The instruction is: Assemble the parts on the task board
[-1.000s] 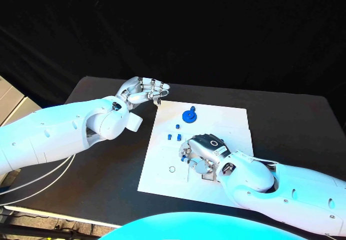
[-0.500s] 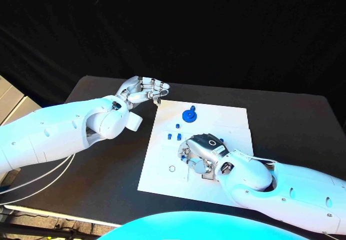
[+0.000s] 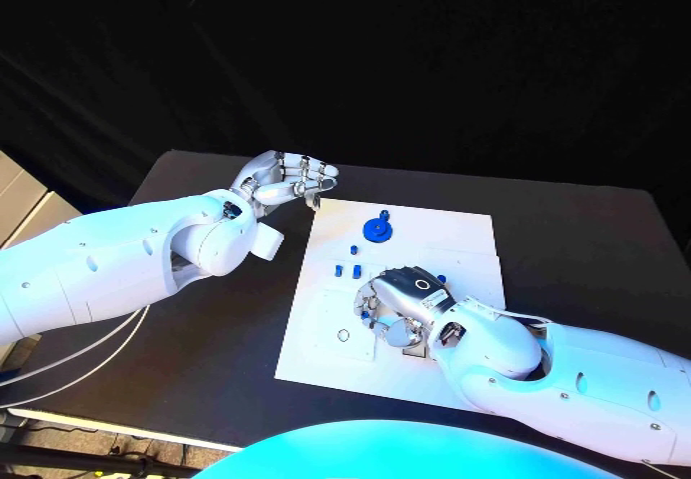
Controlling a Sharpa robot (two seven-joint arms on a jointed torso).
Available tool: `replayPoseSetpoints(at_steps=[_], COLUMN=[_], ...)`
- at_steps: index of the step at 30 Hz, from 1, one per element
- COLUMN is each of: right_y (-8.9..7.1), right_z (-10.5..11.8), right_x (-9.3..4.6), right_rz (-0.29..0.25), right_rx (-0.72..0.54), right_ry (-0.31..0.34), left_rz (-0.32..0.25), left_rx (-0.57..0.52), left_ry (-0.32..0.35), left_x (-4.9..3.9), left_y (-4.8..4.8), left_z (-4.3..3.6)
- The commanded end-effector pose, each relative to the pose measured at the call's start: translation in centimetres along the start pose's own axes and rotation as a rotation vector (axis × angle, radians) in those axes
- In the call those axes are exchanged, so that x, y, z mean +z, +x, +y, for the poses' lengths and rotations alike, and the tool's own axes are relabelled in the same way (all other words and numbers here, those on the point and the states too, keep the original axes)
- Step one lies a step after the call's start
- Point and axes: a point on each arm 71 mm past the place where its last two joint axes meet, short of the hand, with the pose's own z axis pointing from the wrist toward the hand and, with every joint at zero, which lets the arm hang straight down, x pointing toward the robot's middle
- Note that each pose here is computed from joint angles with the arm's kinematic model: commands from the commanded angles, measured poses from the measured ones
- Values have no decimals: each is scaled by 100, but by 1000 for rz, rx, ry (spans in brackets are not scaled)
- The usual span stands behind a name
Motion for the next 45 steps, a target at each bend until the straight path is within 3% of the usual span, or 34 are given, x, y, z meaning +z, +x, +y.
replayPoseSetpoints(at_steps=[1, 16, 27, 40, 45], right_y=[69, -2, -153, -662, -721], right_z=[-18, -44, -99, -524, -708], right_x=[-26, -89, -263, -385, -433], right_rz=[34, -36, -80, 30, 86], right_rx=[0, 26, 45, 58, 25], right_ry=[9, 27, 47, 185, 227], left_rz=[6, 5, 3, 10, 13], left_rx=[2, 3, 4, 0, -2], left_ry=[7, 3, 2, -1, -3], left_x=[1, 0, 0, -4, -7], left_y=[10, -4, -18, -11, -9], left_z=[-9, -3, 2, 21, 27])
